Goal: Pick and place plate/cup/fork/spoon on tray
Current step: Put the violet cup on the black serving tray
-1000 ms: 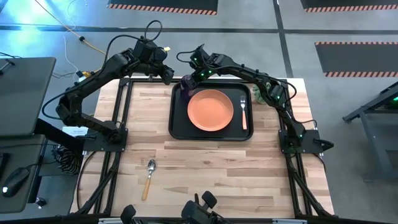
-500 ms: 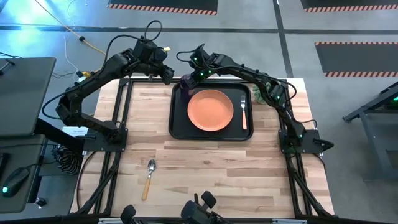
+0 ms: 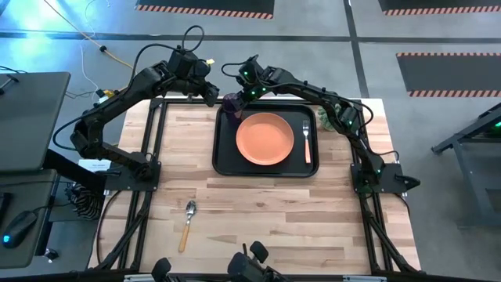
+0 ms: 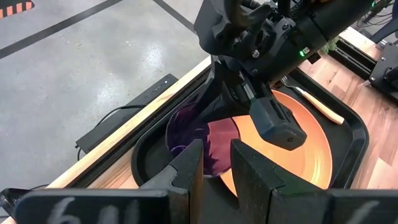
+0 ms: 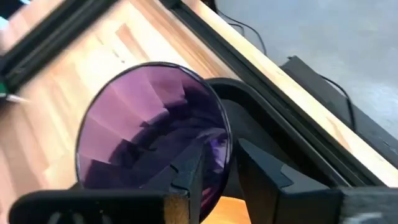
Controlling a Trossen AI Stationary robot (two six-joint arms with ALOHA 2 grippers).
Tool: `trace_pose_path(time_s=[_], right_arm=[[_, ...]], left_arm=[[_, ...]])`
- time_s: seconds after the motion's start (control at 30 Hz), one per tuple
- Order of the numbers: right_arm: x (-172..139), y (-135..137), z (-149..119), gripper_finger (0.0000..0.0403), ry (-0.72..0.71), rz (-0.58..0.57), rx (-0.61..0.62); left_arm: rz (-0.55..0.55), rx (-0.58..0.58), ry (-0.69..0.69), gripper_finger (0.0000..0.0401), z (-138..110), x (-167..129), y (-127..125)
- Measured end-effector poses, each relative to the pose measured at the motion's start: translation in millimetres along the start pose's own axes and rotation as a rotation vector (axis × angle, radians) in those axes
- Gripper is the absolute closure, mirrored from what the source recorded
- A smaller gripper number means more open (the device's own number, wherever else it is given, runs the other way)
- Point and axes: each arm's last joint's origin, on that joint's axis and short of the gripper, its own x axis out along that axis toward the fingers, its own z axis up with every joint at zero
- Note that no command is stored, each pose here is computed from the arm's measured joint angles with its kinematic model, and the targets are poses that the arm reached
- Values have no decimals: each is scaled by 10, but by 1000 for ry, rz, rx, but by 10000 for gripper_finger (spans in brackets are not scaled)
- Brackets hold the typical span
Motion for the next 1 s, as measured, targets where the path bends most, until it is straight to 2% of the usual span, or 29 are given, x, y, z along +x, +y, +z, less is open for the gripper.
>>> trace_pose_path(time_s=[1.0], right_arm=[[-90,2,14,318,7,10,20]], left_arm=[[0,0,0,331,0,0,-1]])
